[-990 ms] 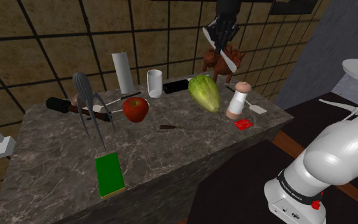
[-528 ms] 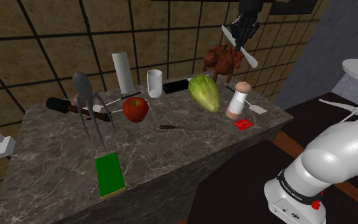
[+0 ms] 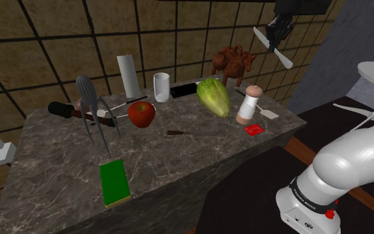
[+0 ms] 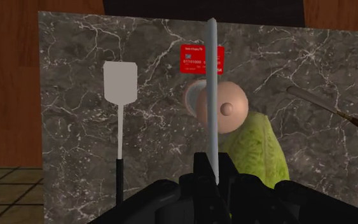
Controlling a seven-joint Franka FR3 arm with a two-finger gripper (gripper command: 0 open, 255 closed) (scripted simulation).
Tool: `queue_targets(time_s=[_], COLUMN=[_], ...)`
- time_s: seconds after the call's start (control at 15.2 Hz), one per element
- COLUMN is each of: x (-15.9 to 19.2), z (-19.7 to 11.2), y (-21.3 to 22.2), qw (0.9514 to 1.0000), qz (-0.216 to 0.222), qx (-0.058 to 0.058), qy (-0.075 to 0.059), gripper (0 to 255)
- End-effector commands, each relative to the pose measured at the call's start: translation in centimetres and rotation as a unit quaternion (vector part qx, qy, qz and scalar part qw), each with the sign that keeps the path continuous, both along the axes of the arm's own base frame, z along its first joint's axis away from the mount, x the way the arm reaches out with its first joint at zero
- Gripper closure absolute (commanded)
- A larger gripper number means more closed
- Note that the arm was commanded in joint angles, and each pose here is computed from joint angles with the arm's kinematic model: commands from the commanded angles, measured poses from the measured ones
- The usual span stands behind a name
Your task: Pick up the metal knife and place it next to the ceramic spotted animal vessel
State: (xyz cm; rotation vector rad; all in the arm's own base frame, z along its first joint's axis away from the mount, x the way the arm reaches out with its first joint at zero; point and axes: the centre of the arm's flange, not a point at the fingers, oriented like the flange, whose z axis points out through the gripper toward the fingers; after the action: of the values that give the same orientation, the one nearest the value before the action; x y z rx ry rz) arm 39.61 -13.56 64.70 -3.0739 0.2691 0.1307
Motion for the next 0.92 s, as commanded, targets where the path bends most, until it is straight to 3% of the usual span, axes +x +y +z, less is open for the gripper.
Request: queue_targets(time_s=[0.0, 0.2, 0.86], x=[-0.9, -2.0, -2.0], z=[0.2, 0.2, -5.1], y=[-2.5, -6.1, -6.1], qw=[1.0, 1.0, 1.0], qz=[0.001, 0.001, 0.001], qx=[0.0, 0.0, 0.0], qy=[0.0, 0.0, 0.0], gripper=[255, 255, 255])
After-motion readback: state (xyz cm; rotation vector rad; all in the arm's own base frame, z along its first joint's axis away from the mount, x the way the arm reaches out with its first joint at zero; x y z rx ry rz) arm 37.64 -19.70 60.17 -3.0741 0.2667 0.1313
